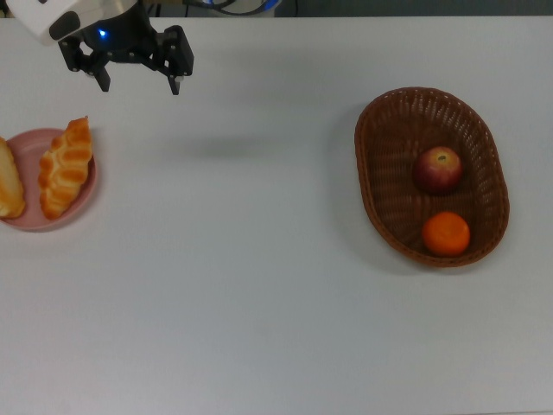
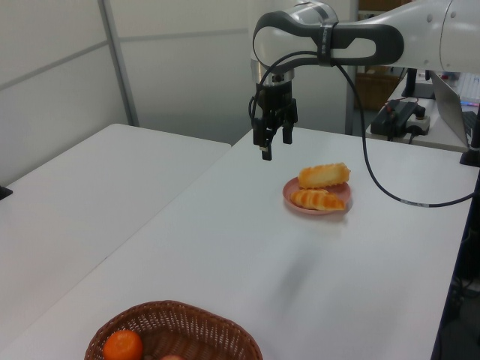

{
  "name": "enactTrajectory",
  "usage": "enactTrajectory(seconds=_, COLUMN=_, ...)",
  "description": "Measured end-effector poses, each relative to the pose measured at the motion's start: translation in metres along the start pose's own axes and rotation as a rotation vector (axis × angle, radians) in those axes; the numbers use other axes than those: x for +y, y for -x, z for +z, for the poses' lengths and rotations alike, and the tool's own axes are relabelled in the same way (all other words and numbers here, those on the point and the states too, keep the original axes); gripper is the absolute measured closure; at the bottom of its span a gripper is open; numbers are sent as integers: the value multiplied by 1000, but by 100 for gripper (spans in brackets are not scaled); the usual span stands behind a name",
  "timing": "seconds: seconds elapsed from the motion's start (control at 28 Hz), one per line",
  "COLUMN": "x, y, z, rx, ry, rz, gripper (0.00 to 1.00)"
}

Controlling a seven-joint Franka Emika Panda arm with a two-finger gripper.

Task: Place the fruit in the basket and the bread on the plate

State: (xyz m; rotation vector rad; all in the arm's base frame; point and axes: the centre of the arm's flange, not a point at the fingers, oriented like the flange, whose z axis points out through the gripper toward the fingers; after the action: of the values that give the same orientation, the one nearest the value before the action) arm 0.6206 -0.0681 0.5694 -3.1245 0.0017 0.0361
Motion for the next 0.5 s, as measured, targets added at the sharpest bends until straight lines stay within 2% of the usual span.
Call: enactTrajectory(seconds=0.5, x=2, y=0, z=0, rx=0, ry=4, rz=2, gripper=0)
